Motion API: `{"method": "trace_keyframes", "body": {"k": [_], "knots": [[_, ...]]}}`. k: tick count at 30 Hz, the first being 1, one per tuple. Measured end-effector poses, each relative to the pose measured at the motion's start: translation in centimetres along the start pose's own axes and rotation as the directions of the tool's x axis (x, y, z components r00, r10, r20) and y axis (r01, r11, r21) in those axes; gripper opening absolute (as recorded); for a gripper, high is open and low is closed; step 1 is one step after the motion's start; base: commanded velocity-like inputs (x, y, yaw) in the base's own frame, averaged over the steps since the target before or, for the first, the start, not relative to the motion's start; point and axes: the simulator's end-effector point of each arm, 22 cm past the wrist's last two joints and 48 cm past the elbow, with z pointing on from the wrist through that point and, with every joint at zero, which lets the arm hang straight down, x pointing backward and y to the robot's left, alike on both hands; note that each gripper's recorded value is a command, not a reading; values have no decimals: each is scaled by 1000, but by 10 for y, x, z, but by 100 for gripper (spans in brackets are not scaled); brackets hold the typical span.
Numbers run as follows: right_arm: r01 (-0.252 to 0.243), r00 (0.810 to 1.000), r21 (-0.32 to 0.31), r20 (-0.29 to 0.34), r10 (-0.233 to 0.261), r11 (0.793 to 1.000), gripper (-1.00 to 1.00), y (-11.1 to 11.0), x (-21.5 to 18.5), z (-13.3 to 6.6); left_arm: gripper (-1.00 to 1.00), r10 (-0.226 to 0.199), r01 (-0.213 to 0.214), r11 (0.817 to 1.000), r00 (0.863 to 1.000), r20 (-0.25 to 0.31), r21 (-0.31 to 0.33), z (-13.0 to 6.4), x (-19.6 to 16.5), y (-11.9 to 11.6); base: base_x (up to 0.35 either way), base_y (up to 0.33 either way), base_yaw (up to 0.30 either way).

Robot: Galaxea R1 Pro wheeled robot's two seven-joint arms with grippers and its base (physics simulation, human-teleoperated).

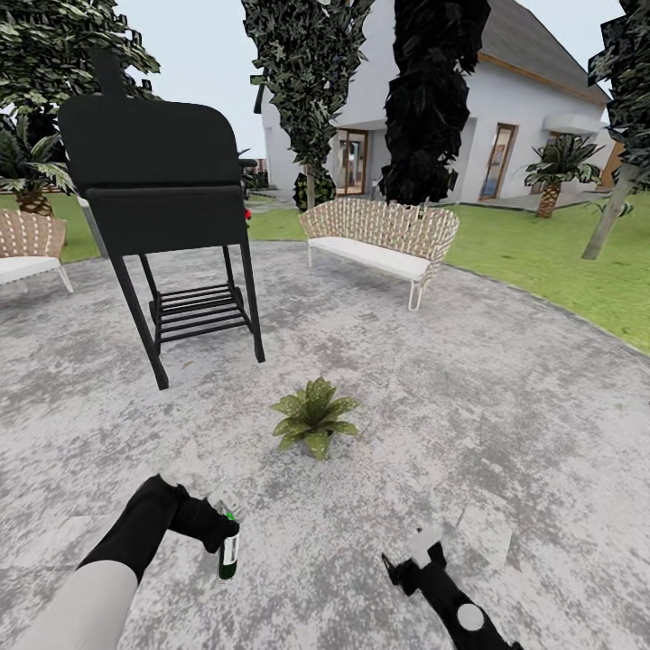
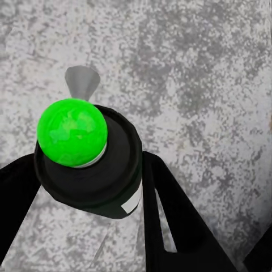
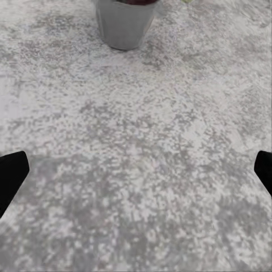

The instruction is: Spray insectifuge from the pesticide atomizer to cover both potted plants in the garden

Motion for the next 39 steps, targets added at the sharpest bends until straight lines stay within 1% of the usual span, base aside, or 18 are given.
{"method": "trace_keyframes", "body": {"k": [2, 4, 5, 7, 8, 10, 11, 13, 16, 17, 19, 20, 23, 26, 30, 32, 37, 39], "knots": [[31, 999, -143, 21, -28, 989, 100, 19, -29, 5, -100, 50, -50, 999, 999, 0, 4, 1, -1, -2, 0, 0, 0], [108, 994, -306, 60, -94, 946, 100, 50, -65, 9, -100, 128, -127, 992, 991, -47, 19, 7, 8, -8, 0, 0, 0], [137, 990, -364, 69, -120, 921, 100, 61, -78, 11, -100, 161, -158, 987, 984, -79, 40, 13, 16, -14, 0, 0, 0], [193, 981, -453, 81, -176, 870, 100, 84, -91, 10, -100, 195, -182, 979, 970, -148, 96, 27, 38, -28, 0, 0, 0], [209, 978, -470, 86, -192, 857, -100, 90, -93, 9, -100, 201, -185, 977, 966, -165, 108, 29, 43, -31, 0, 0, 0], [248, 968, -514, 102, -229, 821, -100, 105, -98, 7, -100, 220, -198, 973, 954, -203, 122, 33, 54, -34, 0, 0, 0], [259, 965, -559, 109, -239, 788, -100, 116, -98, 1, -100, 227, -204, 971, 950, -212, 129, 35, 56, -37, 0, 0, 0], [270, 961, -612, 124, -246, 744, -100, 127, -101, -8, -100, 234, -208, 969, 949, -212, 136, 38, 54, -42, 0, 0, 0], [276, 959, -642, 133, -251, 715, -100, 134, -103, -14, -100, 277, -246, 957, 934, -226, 155, 43, 52, -52, 0, 0, 0], [276, 959, -654, 134, -251, 705, -100, 136, -102, -16, -100, 287, -255, 953, 931, -225, 161, 45, 50, -56, 0, 0, 0], [270, 960, -692, 137, -246, 669, -100, 149, -103, -23, -100, 303, -268, 947, 928, -217, 175, 50, 44, -67, 0, 0, 0], [262, 962, -703, 133, -240, 661, -100, 155, -106, -25, -100, 309, -274, 945, 927, -211, 181, 53, 42, -72, 0, 0, 0], [248, 965, -719, 127, -229, 649, -100, 165, -110, -27, -100, 333, -295, 933, 924, -187, 205, 61, 31, -90, 0, 0, 0], [246, 966, -724, 128, -224, 645, -100, 169, -113, -28, -100, 386, -349, 907, 912, -138, 235, 68, 22, -105, 0, 0, 0], [245, 966, -724, 129, -223, 644, -100, 169, -113, -28, -100, 406, -369, 889, 909, -96, 273, 78, 7, -133, 0, 0, 0], [245, 966, -724, 129, -223, 644, -100, 170, -113, -28, -100, 413, -377, 882, 907, -79, 283, 82, -1, -145, 0, 0, 0], [245, 966, -725, 129, -223, 644, -100, 170, -113, -28, -100, 387, -361, 885, 922, -32, 294, 82, -13, -153, 0, 0, 0], [245, 966, -725, 129, -223, 644, -100, 170, -113, -28, -100, 394, -373, 879, 919, -11, 299, 83, -17, -158, 0, 0, 0]]}}
